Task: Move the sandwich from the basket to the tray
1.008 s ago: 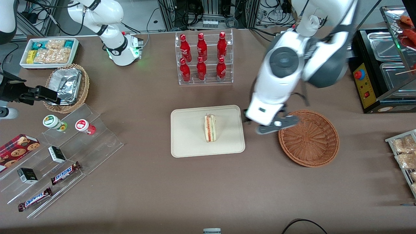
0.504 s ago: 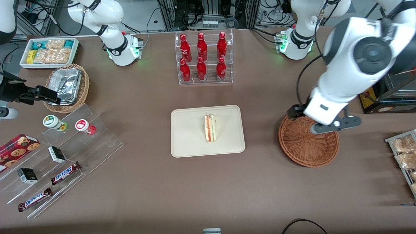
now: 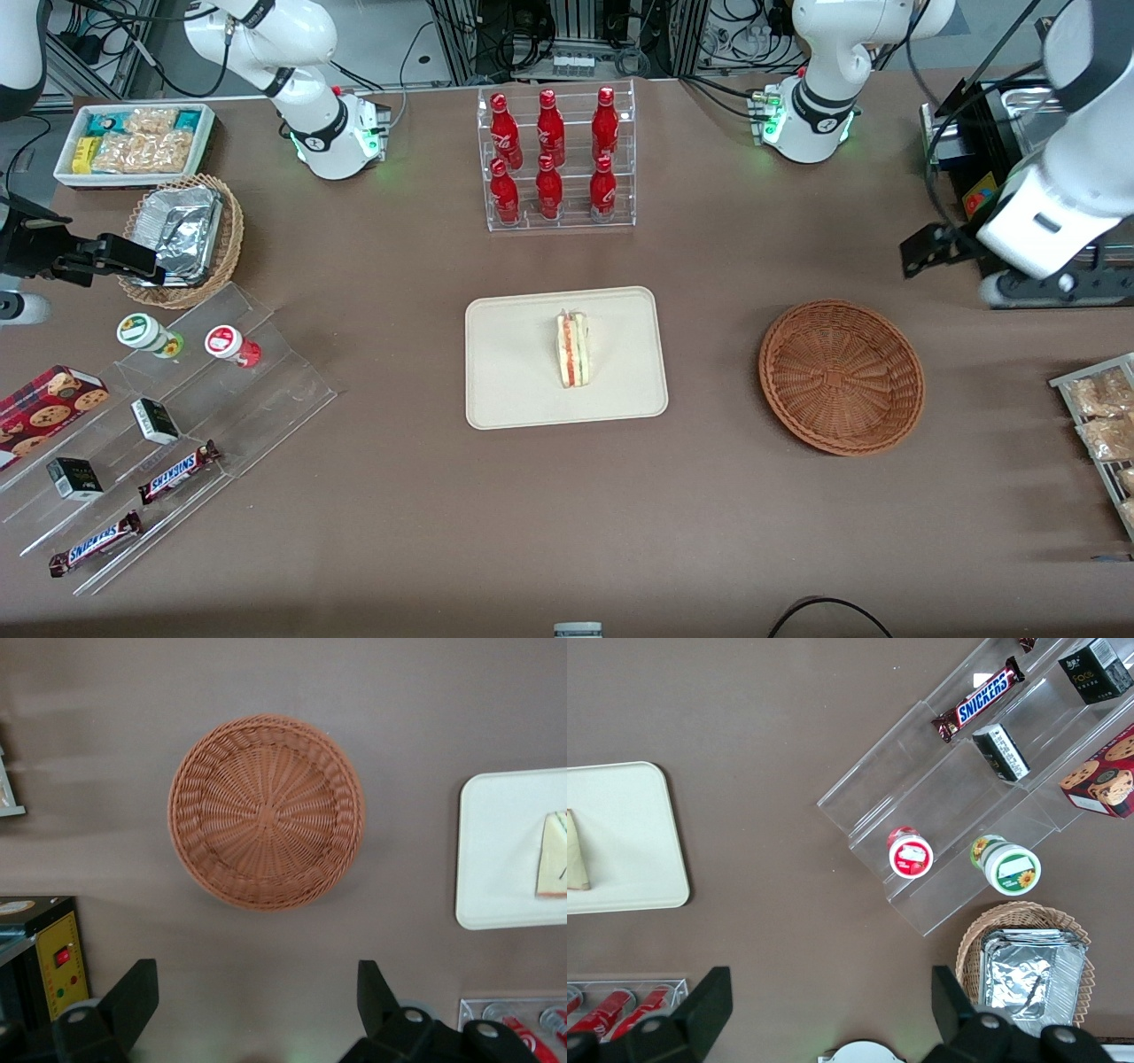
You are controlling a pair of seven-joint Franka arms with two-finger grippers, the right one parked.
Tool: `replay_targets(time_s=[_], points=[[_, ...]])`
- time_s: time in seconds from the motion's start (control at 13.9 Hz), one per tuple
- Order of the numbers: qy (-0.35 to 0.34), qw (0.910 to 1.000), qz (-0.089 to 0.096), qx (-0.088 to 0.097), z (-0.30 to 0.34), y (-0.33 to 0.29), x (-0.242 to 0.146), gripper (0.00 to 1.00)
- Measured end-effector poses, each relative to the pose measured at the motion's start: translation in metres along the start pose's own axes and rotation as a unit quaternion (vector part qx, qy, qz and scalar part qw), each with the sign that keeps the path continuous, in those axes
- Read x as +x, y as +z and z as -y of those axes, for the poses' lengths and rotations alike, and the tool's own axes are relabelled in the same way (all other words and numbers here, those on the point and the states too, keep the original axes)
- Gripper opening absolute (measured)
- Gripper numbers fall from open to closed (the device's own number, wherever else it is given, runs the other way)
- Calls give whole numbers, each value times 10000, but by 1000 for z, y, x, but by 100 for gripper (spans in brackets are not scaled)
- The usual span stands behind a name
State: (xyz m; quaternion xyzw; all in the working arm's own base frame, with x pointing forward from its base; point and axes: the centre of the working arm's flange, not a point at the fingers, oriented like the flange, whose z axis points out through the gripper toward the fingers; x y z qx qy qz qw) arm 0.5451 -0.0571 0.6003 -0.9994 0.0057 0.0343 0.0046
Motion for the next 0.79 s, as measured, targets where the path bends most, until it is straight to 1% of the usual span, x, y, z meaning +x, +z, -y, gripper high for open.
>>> replay_targets(time_s=[0.14,0.29,0.43,0.58,0.65,0.79], points=[[48,10000,-31,-10,10,-5,-11,99],[102,9999,-56,-19,19,-7,-13,99],[168,9998,-124,-31,19,-9,-9,100],[274,9993,-256,-38,9,-18,-2,100],[338,9990,-291,-40,2,-21,2,100],[404,9988,-290,-43,-6,-19,8,100]])
